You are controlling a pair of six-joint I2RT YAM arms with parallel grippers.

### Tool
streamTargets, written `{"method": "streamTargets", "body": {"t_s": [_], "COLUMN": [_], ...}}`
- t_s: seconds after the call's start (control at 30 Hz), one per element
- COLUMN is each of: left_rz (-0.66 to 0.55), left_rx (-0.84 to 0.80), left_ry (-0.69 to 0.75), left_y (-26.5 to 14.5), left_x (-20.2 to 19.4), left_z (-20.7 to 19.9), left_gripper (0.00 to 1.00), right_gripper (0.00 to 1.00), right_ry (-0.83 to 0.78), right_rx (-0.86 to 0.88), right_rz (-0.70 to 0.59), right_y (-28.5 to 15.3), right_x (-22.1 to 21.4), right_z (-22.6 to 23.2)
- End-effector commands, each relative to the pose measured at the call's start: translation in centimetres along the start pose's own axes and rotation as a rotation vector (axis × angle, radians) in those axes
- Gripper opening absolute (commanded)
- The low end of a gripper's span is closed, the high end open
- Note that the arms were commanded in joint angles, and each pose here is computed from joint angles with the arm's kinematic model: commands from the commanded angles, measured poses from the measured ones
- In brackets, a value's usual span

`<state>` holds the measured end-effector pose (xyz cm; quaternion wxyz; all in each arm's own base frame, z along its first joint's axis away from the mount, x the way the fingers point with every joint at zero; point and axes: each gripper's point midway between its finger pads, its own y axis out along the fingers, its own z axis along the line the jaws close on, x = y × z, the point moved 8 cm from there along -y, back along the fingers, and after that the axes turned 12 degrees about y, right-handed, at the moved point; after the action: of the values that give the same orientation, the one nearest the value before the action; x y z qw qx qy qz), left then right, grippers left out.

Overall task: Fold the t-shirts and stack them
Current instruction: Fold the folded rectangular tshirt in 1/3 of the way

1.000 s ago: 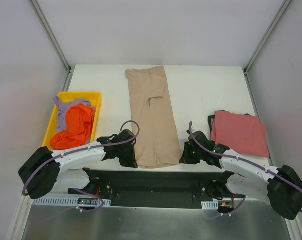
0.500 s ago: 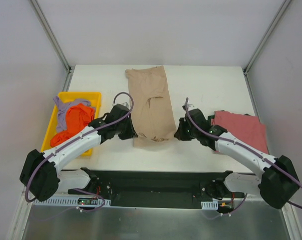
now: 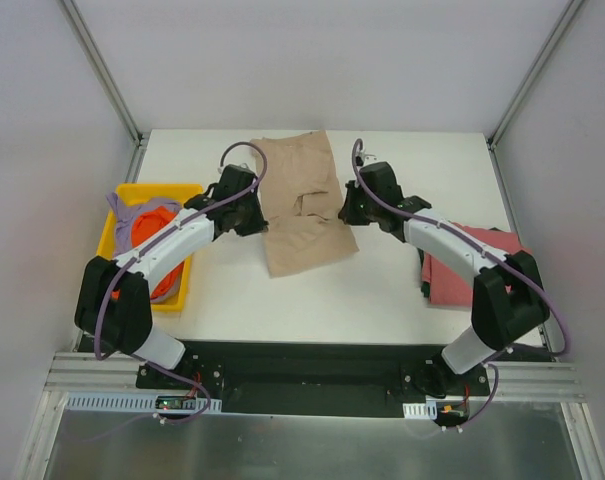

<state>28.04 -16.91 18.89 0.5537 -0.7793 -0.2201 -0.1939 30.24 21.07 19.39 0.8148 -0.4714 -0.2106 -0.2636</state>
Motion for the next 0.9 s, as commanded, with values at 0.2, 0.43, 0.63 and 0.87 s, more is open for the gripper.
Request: {"method": "streamTargets", "body": {"t_s": [0.2, 0.43, 0.63, 0.87], "left_rz": [-0.042, -0.017, 0.017, 0.04], "left_rx": [0.017, 0.022, -0.009, 0.019], "left_ry": [-0.005, 0.012, 0.034, 0.009], "left_y": [4.0, 6.8, 9.0, 10.7], "left_x": [6.3, 8.0, 8.7, 8.8], "left_z": [1.5, 2.2, 2.2, 3.4], "left_gripper": [0.0, 0.0, 0.0, 0.01], "right_gripper": [0.01, 0.01, 0.01, 0.04], "right_ry": [-0.015, -0.005, 0.021, 0.06], "right_rx": [0.02, -0.032, -0.063, -0.089], "right_rz": [-0.079, -0.073, -0.058, -0.037], "right_y": [4.2, 7.2, 9.1, 10.8], "right_x": [5.9, 6.7, 6.8, 6.7], "right_z": [0.8, -0.3, -1.4, -2.2]}}
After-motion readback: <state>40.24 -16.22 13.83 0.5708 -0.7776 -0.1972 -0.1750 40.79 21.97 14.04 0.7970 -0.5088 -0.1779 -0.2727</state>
